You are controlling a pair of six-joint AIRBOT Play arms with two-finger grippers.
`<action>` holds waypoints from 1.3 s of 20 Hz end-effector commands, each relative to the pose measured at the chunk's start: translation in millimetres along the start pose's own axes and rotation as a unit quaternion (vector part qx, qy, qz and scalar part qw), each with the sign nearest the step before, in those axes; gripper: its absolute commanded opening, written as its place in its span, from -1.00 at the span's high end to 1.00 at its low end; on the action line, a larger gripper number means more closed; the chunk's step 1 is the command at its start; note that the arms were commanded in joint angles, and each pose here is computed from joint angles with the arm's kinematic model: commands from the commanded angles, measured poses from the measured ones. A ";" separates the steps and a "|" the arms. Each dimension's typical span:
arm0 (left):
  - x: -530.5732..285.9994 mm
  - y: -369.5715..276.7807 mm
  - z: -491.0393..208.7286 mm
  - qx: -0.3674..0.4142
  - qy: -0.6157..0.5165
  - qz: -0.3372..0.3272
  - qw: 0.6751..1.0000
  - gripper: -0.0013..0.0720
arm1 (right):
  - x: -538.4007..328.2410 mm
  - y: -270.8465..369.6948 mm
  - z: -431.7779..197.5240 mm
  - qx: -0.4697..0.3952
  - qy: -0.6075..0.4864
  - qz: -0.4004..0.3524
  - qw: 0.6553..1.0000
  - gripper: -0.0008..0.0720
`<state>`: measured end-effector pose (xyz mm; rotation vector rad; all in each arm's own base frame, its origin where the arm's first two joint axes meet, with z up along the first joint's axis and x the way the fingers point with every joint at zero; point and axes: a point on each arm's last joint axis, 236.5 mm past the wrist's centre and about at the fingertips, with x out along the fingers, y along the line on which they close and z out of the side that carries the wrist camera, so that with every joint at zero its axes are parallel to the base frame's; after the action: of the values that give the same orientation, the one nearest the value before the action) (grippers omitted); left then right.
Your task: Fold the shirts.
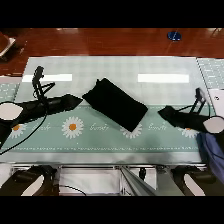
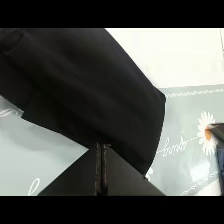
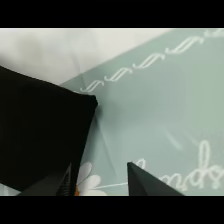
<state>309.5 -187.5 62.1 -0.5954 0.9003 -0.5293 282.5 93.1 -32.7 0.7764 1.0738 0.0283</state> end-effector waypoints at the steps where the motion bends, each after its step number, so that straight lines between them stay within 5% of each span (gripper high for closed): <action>1: 0.3 0.7 1.3 0.000 -0.003 0.001 1.000 0.90 | 33.8 -2.4 -27.6 0.067 0.041 0.049 0.996 -0.14; 12: 0.3 0.7 1.2 0.000 -0.003 0.001 1.000 0.90 | 111.0 35.7 -63.0 0.020 0.222 0.076 0.972 -0.13; 14: 0.3 0.7 1.1 0.000 -0.002 0.001 1.000 0.90 | 119.5 56.9 -58.8 -0.022 0.237 0.086 0.968 0.40; 15: 0.3 0.7 1.1 0.000 -0.002 0.001 1.000 0.90 | 120.0 71.4 -52.5 -0.062 0.237 0.097 0.965 0.91; 19: 0.3 0.7 1.1 0.000 -0.002 0.001 1.000 0.90 | 91.9 140.7 -1.5 -0.182 0.214 0.128 0.951 0.93; 26: 0.3 0.7 1.0 0.000 -0.002 0.001 1.000 0.90 | 2.3 205.2 102.3 -0.308 0.117 0.052 0.943 0.93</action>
<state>310.9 -186.8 62.1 -0.5963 0.8961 -0.5252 422.4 217.5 67.0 0.3835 1.1878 0.6247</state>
